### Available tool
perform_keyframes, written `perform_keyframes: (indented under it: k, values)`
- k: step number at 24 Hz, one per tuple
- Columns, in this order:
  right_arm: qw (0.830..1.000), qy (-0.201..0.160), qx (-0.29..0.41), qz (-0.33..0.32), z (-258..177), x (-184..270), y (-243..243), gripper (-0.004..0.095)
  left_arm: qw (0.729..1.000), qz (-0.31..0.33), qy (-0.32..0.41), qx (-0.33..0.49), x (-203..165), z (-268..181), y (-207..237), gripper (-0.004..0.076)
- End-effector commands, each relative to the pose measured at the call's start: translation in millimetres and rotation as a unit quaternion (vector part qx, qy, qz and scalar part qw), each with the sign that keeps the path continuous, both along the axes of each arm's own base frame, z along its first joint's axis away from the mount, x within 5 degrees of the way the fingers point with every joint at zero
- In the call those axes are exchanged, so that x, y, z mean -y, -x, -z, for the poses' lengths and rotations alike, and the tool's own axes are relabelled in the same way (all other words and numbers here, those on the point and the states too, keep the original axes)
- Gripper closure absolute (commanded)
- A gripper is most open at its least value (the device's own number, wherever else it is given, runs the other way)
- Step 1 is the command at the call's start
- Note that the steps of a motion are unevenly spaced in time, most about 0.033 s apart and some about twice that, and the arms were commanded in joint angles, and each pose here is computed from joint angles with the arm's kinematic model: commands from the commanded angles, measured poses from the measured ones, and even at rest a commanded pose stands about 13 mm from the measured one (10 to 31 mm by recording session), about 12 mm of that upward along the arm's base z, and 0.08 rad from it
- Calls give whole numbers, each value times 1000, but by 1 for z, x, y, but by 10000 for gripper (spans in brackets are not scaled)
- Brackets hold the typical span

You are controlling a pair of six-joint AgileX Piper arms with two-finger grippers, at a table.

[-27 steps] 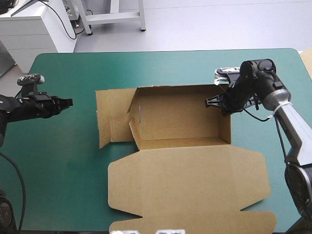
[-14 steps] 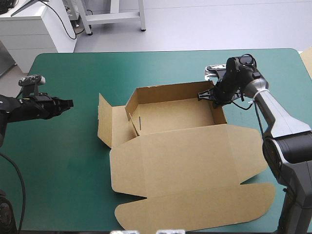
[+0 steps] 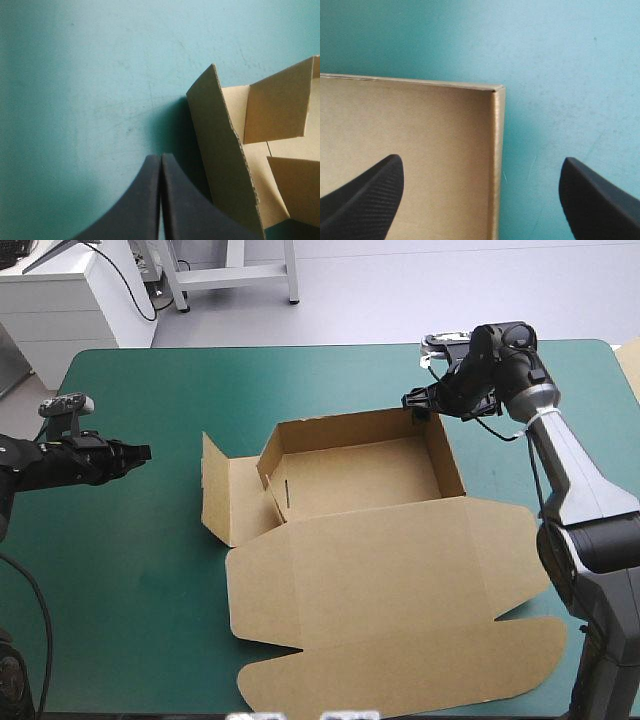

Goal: Fold the box

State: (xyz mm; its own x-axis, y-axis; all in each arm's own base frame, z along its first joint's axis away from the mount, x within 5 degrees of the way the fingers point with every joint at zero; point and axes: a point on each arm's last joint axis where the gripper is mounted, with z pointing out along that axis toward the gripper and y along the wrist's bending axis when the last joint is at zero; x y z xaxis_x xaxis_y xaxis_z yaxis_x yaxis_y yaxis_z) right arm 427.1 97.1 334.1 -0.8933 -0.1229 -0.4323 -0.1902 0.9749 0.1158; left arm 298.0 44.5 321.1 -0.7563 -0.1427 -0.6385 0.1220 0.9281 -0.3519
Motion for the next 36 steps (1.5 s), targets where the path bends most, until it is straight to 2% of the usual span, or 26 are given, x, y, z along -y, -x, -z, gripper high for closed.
perform_keyframes:
  k: [1, 3, 7, 14, 17, 18, 20, 21, 22, 23, 24, 25, 31, 36]
  values:
    - [999, -33, 36, -4, -44, 3, 31, 117, 999, -10, 9, 42, 3, -22, 4, 732]
    - [999, -30, 29, -7, -44, 5, 41, 117, 999, -10, 9, 42, 3, -22, 4, 732]
    - [1000, 12, -13, -2, -17, 13, 50, 119, 999, -10, 9, 42, 3, -22, 4, 732]
    - [998, 17, -60, -9, 26, 9, 36, 119, 999, -10, 9, 42, 3, -22, 4, 732]
    - [997, 20, -78, -9, 39, 8, 30, 155, 999, -10, 9, 42, 3, -22, 4, 732]
    - [997, 20, -78, -9, 39, 8, 30, 179, 999, -10, 9, 42, 3, -22, 4, 732]
    - [996, 29, -82, -9, 40, 9, 31, 310, 999, -13, 6, 47, 2, -22, 3, 732]
    - [996, 35, -86, -16, 40, 10, 32, 463, 999, -17, 3, 50, 1, -22, 2, 732]
    - [995, 37, -87, -22, 40, 10, 32, 567, 999, -17, 4, 51, 1, -22, 2, 731]
    - [995, 40, -87, -33, 40, 9, 32, 774, 999, -17, 4, 51, 1, -22, 2, 732]
    - [995, 39, -87, -36, 40, 9, 33, 888, 999, -17, 4, 51, 1, -22, 2, 731]
    - [995, 40, -86, -38, 40, 9, 32, 922, 999, -17, 4, 51, 1, -22, 2, 732]
    - [996, 43, -62, -57, 27, 9, 31, 927, 999, -3, -21, 39, 0, -19, 4, 731]
    - [997, 36, 18, -59, -35, 17, 62, 927, 999, -12, -13, 46, 0, -21, 3, 732]
